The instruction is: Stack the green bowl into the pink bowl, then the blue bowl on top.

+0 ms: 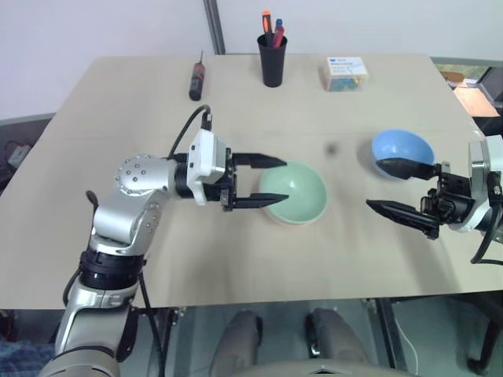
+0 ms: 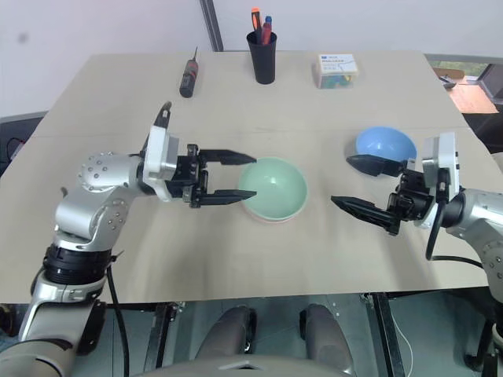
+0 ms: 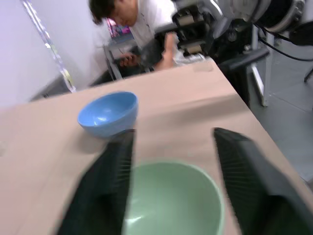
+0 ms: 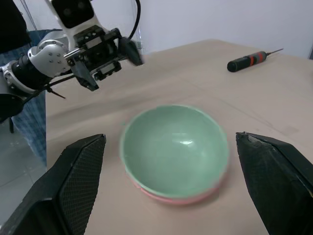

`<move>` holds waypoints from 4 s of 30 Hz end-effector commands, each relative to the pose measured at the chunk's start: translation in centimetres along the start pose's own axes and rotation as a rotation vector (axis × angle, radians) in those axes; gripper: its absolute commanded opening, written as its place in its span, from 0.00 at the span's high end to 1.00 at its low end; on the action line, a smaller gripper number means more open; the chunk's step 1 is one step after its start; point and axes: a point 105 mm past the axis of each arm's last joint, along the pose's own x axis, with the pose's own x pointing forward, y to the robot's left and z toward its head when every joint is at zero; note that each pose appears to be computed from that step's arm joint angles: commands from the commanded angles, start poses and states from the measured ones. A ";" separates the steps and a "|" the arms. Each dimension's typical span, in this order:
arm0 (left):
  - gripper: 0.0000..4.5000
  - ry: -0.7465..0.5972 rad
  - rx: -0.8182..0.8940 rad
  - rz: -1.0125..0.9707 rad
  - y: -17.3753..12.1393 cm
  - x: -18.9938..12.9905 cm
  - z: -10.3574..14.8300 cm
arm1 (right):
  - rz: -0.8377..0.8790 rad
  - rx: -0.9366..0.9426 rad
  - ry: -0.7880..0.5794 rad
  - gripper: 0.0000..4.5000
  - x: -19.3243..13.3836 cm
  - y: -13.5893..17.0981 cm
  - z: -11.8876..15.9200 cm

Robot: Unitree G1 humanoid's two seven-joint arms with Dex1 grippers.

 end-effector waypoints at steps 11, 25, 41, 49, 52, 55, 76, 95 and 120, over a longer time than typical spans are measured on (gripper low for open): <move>0.10 -0.073 -0.043 0.246 2.8 -2.8 0.2 | -0.131 -0.081 0.082 0.00 0.1 -0.9 -1.0; 0.10 -0.285 -0.197 0.314 4.4 -5.9 3.9 | -0.365 -0.226 0.318 0.00 2.4 -8.8 -3.4; 0.06 -0.211 -0.225 0.282 2.2 -7.0 3.4 | -0.458 -0.058 0.558 0.25 2.6 -15.1 -9.0; 0.06 -0.217 -0.222 0.284 1.8 -6.6 3.4 | -0.468 -0.074 0.558 0.98 2.3 -15.5 -8.8; 0.06 -0.220 -0.222 0.277 1.8 -6.4 3.4 | -0.453 -0.115 0.558 0.98 2.3 -15.4 -8.5; 0.06 -0.205 -0.225 0.272 1.9 -6.4 3.0 | -0.327 -0.269 0.568 0.98 3.0 -13.8 -7.4; 0.06 0.041 -0.235 0.370 0.7 -12.6 0.1 | 0.184 -0.503 0.240 0.98 13.7 1.6 3.9; 0.06 0.099 -0.251 0.338 0.1 -13.3 0.3 | 0.232 -0.465 0.265 0.35 14.7 3.6 2.2; 0.06 0.213 -0.337 0.693 -1.4 -14.8 -3.9 | -0.164 -0.100 0.216 0.35 -3.2 -0.7 -3.6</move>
